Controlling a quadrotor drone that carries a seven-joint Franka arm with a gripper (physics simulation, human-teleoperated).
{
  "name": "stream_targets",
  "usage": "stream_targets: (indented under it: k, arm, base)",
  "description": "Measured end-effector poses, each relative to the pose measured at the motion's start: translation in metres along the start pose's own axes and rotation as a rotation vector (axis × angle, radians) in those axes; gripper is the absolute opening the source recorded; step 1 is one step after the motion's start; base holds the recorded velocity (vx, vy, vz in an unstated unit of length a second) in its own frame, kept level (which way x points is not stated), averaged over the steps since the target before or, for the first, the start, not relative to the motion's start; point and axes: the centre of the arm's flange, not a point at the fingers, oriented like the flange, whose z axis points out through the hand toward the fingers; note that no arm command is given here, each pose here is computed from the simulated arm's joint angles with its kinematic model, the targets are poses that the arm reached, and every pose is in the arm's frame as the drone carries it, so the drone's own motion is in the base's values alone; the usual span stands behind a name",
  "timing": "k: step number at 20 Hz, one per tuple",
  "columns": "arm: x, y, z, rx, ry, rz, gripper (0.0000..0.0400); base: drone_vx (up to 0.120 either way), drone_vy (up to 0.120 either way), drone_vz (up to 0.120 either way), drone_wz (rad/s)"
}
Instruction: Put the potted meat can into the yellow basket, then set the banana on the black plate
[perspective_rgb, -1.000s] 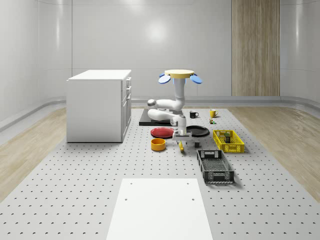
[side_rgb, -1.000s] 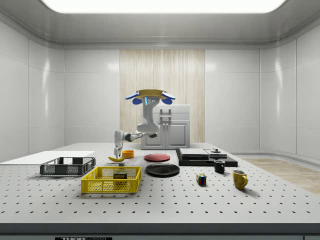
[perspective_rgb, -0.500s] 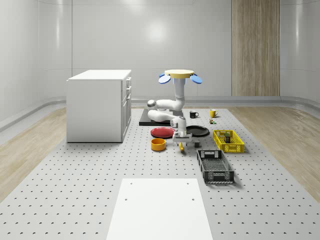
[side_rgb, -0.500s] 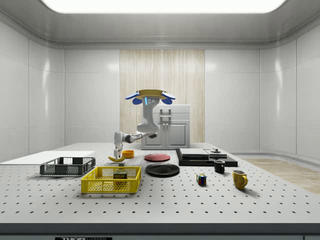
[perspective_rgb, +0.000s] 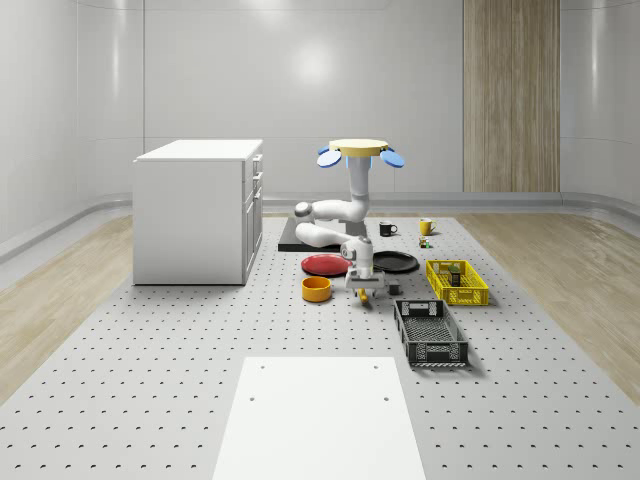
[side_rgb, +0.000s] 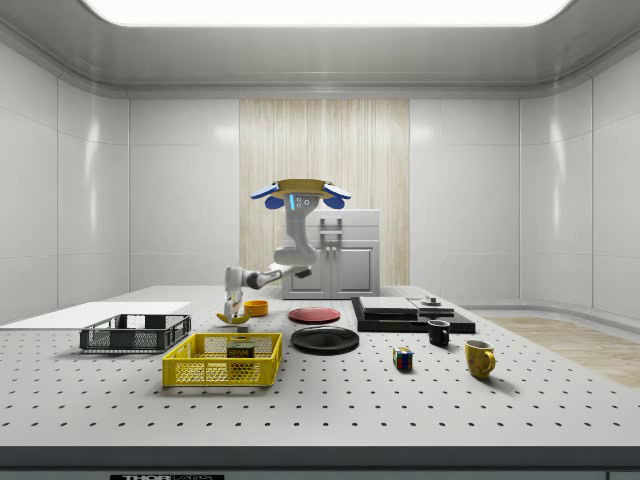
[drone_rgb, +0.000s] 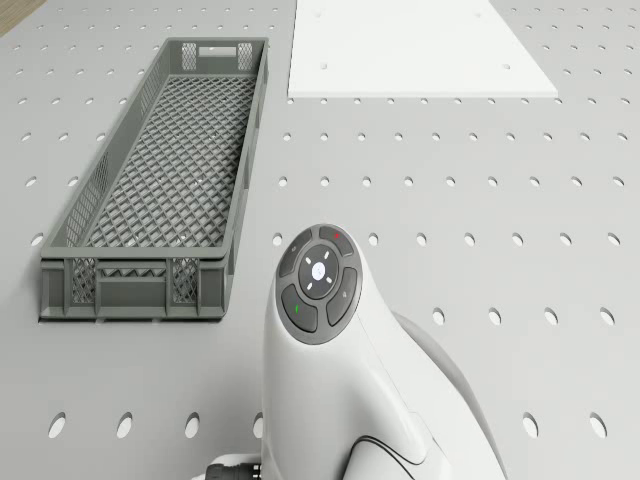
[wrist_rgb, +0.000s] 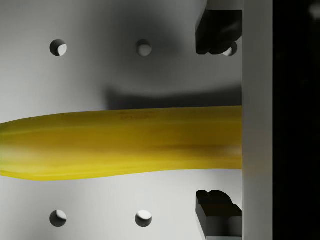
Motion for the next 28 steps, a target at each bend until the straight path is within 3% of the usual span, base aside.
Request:
stream_targets:
  k: [8,18,21,23,25,28]
  arm:
    - [0.009,0.006,0.008,0.0,0.0,0.0,0.04]
    - [0.009,0.006,0.016,0.0,0.0,0.0,0.04]
    - [0.009,0.006,0.016,0.0,0.0,0.0,0.0279]
    - [0.009,0.006,0.017,0.0,0.0,0.0,0.0228]
    - [0.009,0.005,0.017,0.0,0.0,0.0,0.0197]
    - [0.009,0.005,0.017,-0.001,0.002,-0.013,0.019]
  base:
    - [0.0,0.0,0.0,0.0]
    - [0.0,0.0,0.0,0.0]
    - [0.0,0.0,0.0,0.0]
    - [0.0,0.0,0.0,0.0]
    - [0.0,0.0,0.0,0.0]
    - [0.0,0.0,0.0,0.0]
